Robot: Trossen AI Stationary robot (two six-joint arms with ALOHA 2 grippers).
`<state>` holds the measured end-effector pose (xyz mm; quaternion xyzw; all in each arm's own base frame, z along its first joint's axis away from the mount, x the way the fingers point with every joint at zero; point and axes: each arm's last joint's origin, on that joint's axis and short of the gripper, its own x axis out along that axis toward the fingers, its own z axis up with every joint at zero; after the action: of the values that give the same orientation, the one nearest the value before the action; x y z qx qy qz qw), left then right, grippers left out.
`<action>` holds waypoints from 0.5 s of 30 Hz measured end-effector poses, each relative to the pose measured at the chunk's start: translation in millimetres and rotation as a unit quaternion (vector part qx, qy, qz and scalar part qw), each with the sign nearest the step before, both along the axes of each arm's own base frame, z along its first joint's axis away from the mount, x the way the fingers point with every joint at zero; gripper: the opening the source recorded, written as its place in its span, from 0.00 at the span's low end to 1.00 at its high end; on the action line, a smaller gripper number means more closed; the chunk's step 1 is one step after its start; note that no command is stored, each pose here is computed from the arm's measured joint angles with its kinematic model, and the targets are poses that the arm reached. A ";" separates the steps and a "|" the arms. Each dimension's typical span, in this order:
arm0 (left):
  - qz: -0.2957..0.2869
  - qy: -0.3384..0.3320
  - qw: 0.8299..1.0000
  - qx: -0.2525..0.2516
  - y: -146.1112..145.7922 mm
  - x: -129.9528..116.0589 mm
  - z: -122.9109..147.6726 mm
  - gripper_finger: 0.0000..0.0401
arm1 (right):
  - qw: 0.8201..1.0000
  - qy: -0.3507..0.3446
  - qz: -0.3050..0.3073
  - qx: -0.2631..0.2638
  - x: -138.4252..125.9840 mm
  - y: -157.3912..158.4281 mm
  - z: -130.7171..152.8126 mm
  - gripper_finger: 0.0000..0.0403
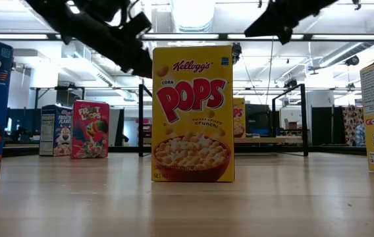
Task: Stack cereal on shelf
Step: Put the right blue cereal box on the shelf
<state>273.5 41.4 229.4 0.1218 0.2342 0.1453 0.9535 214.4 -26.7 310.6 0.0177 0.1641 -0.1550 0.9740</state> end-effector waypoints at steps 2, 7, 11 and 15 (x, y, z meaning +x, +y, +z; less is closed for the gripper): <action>-0.006 -0.002 1.000 0.015 -0.3 -6.8 3.6 0.58 | 1.000 0.016 -0.004 0.002 6.9 -2.7 7.5 0.02; -0.018 -0.023 0.998 0.051 -1.3 -15.1 19.5 0.58 | 0.997 0.074 -0.027 0.005 22.2 -16.3 25.7 0.02; -0.022 -0.024 0.997 0.073 -1.4 -18.3 25.7 0.58 | 0.992 0.117 -0.038 -0.006 35.0 -31.1 37.9 0.02; 0.014 -0.017 0.994 0.106 1.2 -21.5 29.0 0.58 | 0.987 0.149 -0.047 -0.025 46.8 -49.2 45.7 0.02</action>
<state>251.9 42.6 258.4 0.2161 0.2031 0.1849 0.9369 261.2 -75.9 356.3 -0.0223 0.3026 -0.2060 0.9303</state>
